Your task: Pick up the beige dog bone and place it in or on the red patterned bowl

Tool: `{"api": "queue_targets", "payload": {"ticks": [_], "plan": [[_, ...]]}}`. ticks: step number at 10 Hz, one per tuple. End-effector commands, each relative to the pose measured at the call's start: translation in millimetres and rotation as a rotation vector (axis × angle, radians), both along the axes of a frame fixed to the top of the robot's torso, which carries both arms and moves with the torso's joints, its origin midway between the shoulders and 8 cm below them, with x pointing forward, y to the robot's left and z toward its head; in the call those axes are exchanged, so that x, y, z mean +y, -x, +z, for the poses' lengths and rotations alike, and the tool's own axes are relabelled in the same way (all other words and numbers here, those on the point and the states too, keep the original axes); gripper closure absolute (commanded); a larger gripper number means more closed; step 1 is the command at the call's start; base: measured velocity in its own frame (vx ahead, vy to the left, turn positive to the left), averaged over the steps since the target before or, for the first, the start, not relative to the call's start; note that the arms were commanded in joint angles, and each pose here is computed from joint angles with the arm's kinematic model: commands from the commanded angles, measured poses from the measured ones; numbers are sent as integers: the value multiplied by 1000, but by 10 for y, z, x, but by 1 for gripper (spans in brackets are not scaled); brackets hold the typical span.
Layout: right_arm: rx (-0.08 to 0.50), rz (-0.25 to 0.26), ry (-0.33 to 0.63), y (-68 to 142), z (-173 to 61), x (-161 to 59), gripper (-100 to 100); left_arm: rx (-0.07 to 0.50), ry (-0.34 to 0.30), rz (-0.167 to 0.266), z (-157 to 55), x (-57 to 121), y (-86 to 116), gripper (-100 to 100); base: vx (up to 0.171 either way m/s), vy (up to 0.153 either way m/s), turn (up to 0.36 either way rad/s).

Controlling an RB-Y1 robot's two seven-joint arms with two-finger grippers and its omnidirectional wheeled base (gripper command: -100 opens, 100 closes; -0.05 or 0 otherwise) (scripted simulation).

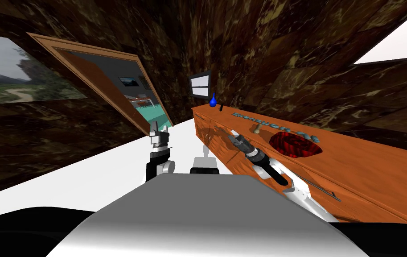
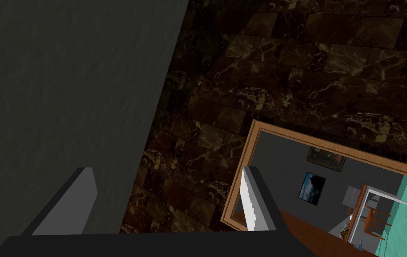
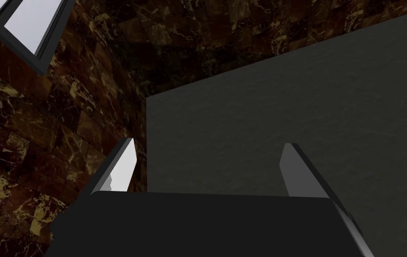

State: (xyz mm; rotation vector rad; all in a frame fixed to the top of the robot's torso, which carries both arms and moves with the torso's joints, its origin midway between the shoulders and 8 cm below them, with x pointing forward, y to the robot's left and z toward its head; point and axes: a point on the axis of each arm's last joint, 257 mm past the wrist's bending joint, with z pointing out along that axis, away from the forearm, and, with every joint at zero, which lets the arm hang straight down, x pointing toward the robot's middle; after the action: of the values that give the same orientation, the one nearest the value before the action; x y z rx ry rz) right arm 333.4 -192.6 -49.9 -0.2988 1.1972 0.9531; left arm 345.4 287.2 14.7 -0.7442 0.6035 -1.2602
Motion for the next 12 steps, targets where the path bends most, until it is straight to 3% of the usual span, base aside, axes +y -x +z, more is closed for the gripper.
{"api": "queue_targets", "payload": {"ticks": [1, 5, 7, 12], "plan": [[-20, 17, 88, 11, -136, 1, -100, 0, 0, 0, 0, 0, 0, 0, -33, 35, 130], [-54, 65, 280, 27, -417, -51, -100, 0, 0, 0, 0, 0, 0, 0, -29, 23, 124], [-49, 84, 320, 42, -447, -65, -100, 0, 0, 0, 0, 0, 0, 0, -17, 14, 31], [-115, 144, 585, 27, -792, -315, -100, 0, 0, 0, 0, 0, 0, 0, -29, 14, 128]]}}
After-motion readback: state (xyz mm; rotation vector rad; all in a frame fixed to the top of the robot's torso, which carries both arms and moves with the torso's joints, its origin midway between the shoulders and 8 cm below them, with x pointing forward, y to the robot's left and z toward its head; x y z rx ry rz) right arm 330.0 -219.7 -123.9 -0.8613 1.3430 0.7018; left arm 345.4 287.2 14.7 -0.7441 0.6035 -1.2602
